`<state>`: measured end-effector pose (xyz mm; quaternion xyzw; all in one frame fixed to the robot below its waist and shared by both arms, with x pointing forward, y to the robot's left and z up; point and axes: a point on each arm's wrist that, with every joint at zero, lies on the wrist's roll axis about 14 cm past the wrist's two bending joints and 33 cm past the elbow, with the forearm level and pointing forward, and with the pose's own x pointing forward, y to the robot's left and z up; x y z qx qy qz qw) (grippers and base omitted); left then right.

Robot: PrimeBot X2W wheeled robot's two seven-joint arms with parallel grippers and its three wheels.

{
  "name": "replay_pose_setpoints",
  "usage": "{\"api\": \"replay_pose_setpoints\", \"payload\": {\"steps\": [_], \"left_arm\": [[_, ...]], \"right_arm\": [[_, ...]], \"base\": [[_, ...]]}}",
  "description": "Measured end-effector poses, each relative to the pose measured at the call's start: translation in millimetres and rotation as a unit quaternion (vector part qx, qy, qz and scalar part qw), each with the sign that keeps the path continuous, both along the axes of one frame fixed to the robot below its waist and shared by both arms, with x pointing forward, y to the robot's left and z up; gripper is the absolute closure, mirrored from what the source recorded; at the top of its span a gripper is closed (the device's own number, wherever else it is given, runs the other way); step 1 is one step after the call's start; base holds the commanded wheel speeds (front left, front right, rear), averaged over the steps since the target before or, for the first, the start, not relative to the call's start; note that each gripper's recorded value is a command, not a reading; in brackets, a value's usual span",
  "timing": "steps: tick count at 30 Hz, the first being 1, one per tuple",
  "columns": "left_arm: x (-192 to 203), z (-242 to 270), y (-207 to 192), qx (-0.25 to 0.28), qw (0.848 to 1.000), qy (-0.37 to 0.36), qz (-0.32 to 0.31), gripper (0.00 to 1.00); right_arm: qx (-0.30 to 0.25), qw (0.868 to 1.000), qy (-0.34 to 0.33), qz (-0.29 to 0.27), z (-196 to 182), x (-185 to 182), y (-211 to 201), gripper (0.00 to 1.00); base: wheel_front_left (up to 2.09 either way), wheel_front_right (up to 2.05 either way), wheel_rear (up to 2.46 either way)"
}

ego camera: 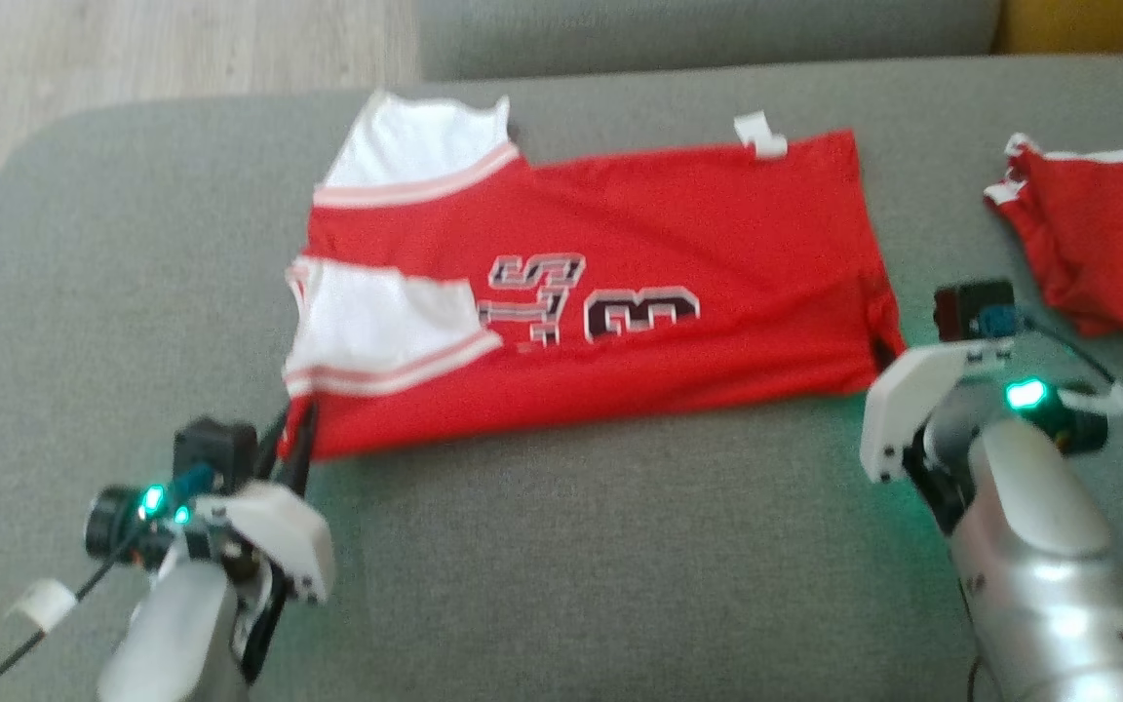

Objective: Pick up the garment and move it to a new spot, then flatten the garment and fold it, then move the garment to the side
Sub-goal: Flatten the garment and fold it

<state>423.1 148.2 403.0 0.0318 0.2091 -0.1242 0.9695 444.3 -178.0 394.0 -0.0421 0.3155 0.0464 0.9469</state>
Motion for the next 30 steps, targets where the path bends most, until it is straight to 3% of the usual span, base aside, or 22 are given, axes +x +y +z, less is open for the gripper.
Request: {"api": "replay_pose_setpoints", "payload": {"steps": [5,14,15,16,17,18,19,26,30], "left_arm": [[-30.5,-0.7,-5.3,-0.002,0.999,0.028,-0.019,1.00],[-48.2,-6.4,-8.1,0.002,0.998,0.064,-0.030,1.00],[-48.8,-7.3,-9.3,0.001,0.997,0.065,-0.031,1.00],[-48.4,-7.8,-9.6,0.002,0.998,0.065,-0.028,1.00],[-47.0,-7.3,-10.1,0.002,0.998,0.062,-0.026,0.76],[-47.0,-7.3,-10.1,0.002,0.998,0.062,-0.026,0.33],[-44.4,-4.9,-10.3,0.000,0.998,0.054,-0.022,0.00],[-20.2,28.3,-9.9,-0.034,0.998,-0.044,0.026,0.00],[-4.9,67.3,-12.2,-0.089,0.984,-0.147,0.050,0.00]], "right_arm": [[0.016,0.999,0.024,-0.026,-1.4,-33.7,-9.5,1.00],[0.067,0.996,0.023,-0.058,-2.8,-68.2,-13.4,1.00],[0.071,0.995,0.012,-0.062,0.6,-67.2,-15.2,0.79],[0.074,0.995,-0.002,-0.066,5.0,-65.3,-17.1,0.04],[0.082,0.994,-0.014,-0.071,9.2,-62.8,-18.4,0.00],[0.082,0.994,-0.014,-0.071,9.2,-62.8,-18.4,0.00],[0.089,0.993,-0.030,-0.075,14.3,-59.7,-19.8,0.00],[0.120,0.974,-0.166,-0.092,56.3,-41.5,-27.0,0.00],[0.129,0.957,-0.243,-0.093,76.9,-40.3,-27.4,0.00]], "base": [[0.00,0.00,0.00],[0.00,0.00,0.00],[0.00,0.00,0.00],[0.00,0.00,0.00],[0.00,0.00,0.00],[0.00,0.00,0.00],[0.00,0.00,0.00],[0.00,0.00,0.00],[0.00,0.00,0.00]]}}
